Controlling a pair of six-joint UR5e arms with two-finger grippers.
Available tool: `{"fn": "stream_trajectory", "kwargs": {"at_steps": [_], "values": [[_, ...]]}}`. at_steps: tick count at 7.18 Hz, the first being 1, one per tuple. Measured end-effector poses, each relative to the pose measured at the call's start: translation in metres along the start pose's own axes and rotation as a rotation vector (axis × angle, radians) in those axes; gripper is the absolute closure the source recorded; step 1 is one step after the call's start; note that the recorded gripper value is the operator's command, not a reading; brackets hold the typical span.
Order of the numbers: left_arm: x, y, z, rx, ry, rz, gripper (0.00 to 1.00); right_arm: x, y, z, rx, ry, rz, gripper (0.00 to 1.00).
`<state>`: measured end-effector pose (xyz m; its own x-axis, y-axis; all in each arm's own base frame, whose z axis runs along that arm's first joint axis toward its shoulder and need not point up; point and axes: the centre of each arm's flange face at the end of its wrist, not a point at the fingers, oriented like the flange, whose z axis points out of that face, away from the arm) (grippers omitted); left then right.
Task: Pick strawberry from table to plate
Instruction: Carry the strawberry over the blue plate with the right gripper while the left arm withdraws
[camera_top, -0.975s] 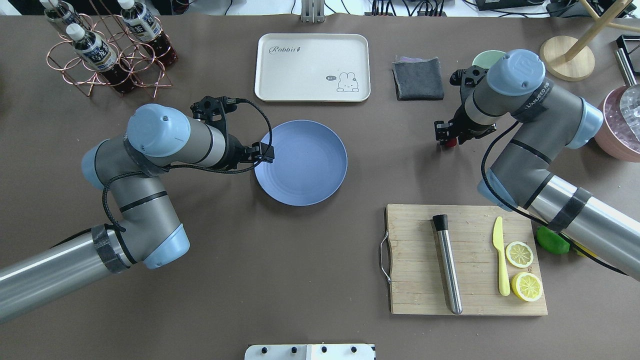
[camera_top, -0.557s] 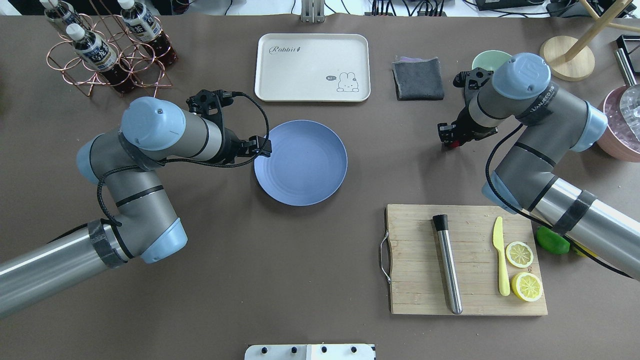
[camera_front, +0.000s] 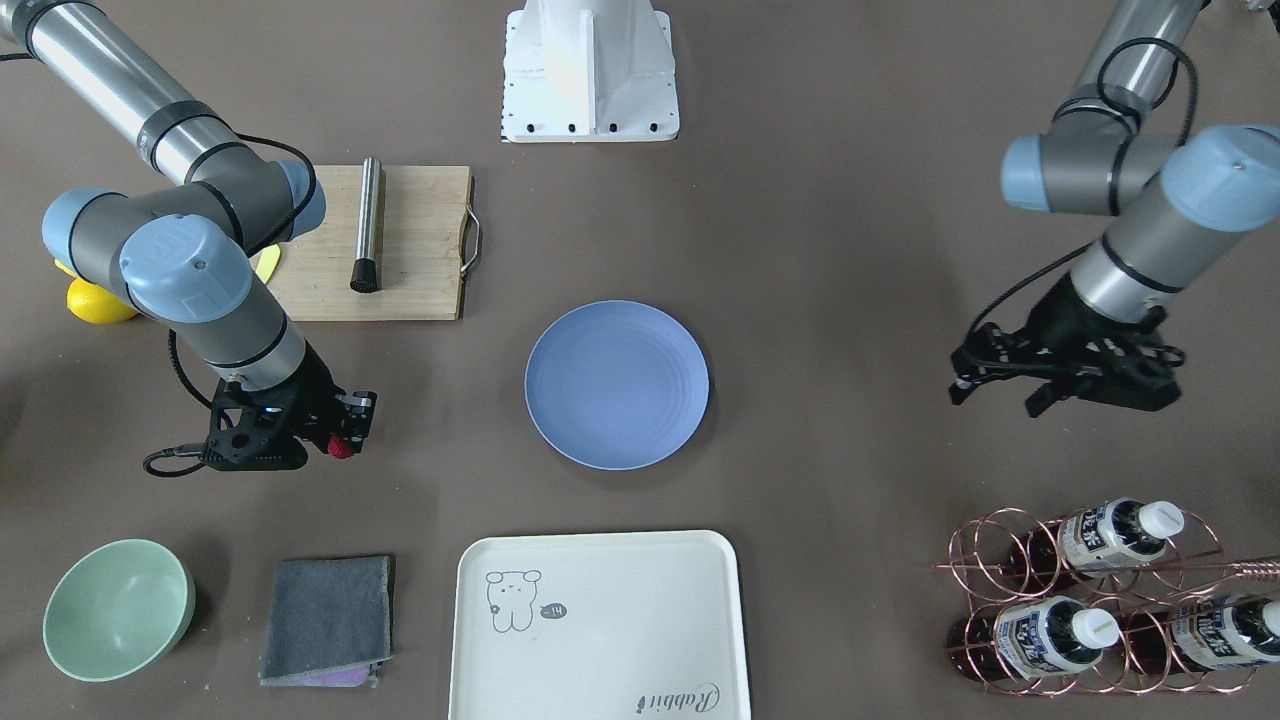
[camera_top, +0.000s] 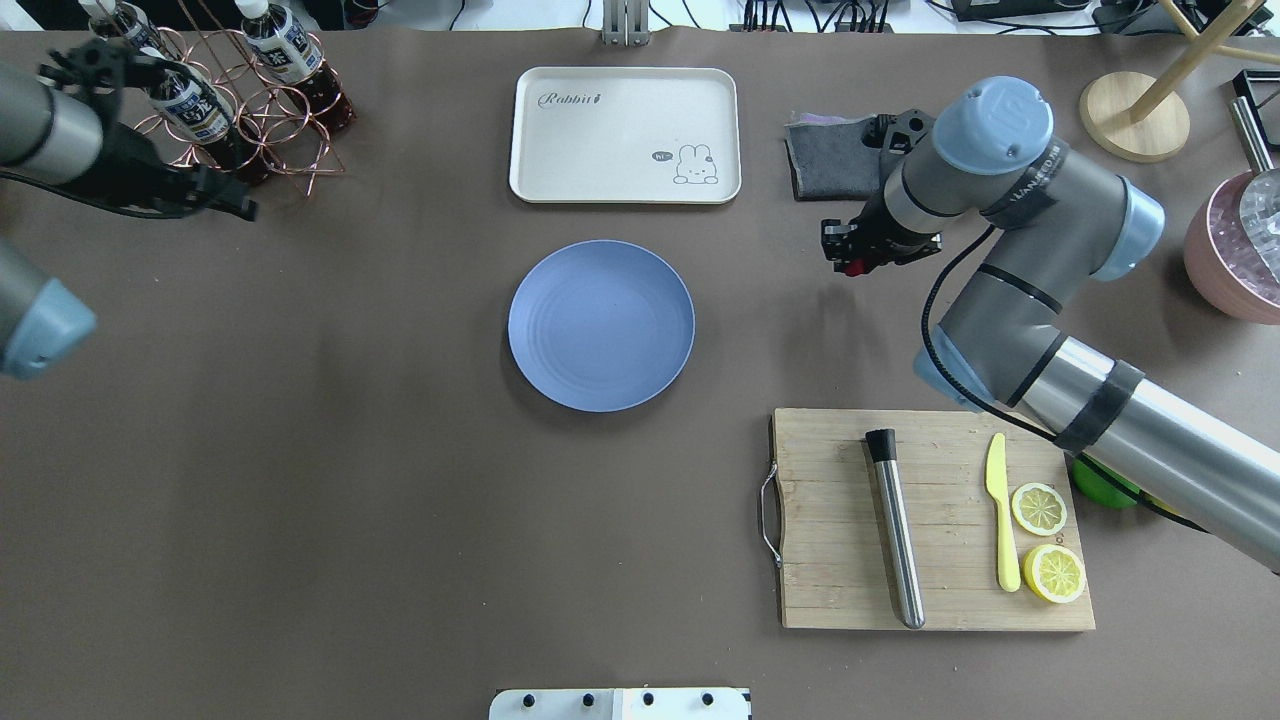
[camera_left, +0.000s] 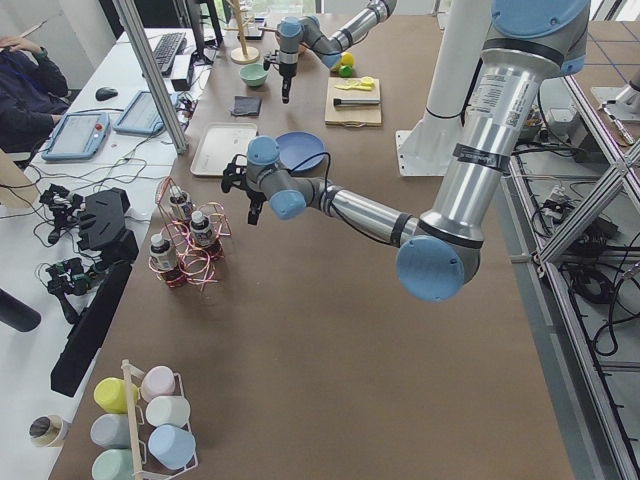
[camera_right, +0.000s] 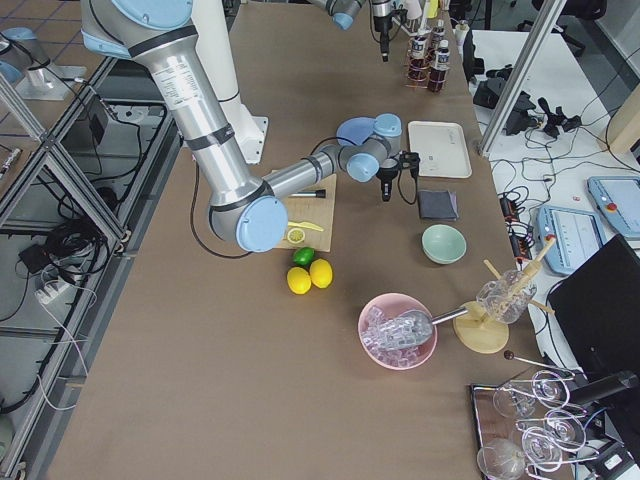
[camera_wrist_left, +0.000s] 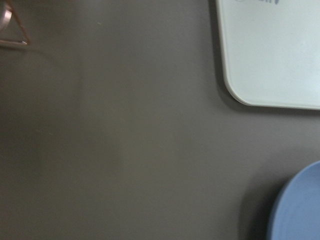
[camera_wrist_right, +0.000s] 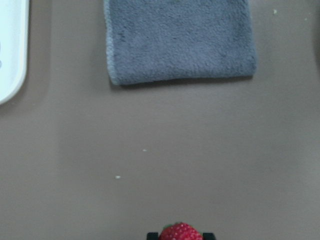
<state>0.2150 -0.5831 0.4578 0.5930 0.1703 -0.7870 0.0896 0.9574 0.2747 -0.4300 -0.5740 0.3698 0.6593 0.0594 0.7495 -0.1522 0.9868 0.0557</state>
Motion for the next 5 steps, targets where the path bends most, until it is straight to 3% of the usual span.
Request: {"fn": "stream_trajectory", "kwargs": {"at_steps": [3,5], "values": [[-0.180,-0.008,-0.104,-0.101,-0.136,0.113,0.02,-0.126,0.027,-0.017,0.001,-0.027,0.063,1.00],[-0.245,0.011,-0.146,-0.125,-0.165,0.121,0.02,-0.197,0.062,-0.023,0.006,-0.037,0.088,1.00]]}}
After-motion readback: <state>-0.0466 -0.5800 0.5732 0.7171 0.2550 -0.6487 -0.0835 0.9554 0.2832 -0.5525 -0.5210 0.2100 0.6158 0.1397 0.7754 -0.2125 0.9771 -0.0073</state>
